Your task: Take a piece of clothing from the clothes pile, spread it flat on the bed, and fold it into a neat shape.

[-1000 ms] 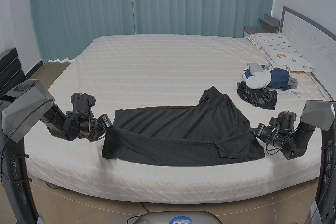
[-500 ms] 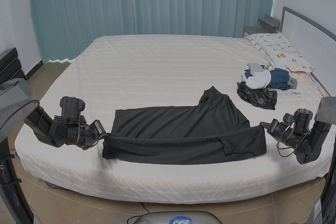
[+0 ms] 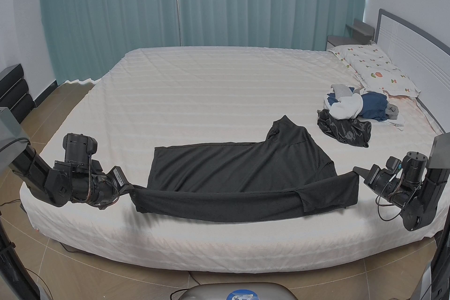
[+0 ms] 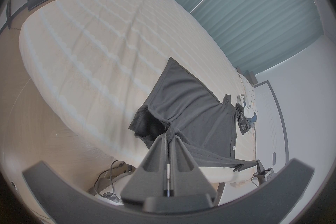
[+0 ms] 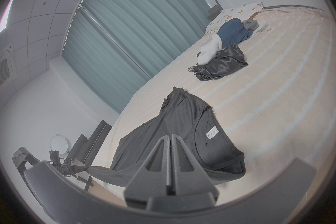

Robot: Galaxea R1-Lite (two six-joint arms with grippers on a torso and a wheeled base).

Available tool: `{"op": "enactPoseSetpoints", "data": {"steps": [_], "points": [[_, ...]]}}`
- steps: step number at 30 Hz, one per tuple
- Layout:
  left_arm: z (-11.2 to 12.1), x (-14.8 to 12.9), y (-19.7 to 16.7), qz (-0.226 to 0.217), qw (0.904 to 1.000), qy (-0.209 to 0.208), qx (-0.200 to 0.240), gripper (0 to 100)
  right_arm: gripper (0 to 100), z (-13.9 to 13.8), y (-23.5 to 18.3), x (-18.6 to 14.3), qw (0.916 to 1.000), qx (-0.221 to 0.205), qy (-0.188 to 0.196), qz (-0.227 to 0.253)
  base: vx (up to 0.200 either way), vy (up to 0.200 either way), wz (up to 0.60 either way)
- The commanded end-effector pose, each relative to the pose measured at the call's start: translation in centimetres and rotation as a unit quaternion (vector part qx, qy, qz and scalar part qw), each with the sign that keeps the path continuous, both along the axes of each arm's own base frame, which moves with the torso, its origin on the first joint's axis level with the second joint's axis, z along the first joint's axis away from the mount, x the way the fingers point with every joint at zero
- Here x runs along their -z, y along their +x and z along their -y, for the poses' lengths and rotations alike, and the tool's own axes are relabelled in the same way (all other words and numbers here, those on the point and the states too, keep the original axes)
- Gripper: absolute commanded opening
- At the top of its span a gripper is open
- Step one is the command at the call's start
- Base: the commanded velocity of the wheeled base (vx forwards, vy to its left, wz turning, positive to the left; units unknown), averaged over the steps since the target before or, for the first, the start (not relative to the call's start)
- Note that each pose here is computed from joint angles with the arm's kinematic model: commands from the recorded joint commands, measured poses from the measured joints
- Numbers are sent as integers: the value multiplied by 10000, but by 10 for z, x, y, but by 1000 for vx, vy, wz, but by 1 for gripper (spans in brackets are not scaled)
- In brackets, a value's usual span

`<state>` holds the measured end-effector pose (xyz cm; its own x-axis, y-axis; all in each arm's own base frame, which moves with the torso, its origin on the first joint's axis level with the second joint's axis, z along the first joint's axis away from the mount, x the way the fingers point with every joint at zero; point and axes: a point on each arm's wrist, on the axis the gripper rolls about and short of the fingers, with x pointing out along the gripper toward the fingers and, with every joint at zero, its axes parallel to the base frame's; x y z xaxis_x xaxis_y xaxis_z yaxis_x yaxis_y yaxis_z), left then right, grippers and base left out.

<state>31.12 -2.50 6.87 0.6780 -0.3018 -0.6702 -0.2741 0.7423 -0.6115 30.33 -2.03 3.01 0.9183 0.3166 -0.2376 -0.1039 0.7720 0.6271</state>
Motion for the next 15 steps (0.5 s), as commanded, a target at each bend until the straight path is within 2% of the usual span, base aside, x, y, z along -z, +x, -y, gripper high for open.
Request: {"op": "enactPoseSetpoints", "data": {"steps": [1,6,7,15], "points": [[0,2,-6,-71,10000,13,24,0,0,0,-5,1,10000,-1,4,-36,0,0,0],[0,1,-9,-115,9999,-6,33,0,0,-1,-10,1,9999,-10,3,-102,0,0,0],[2,7,-12,-293,9995,59,63,0,0,-2,-12,-1,9999,-25,8,-102,0,0,0],[2,8,-18,-533,9983,172,172,0,0,-4,-20,-1,9998,-105,12,-177,0,0,0]]}}
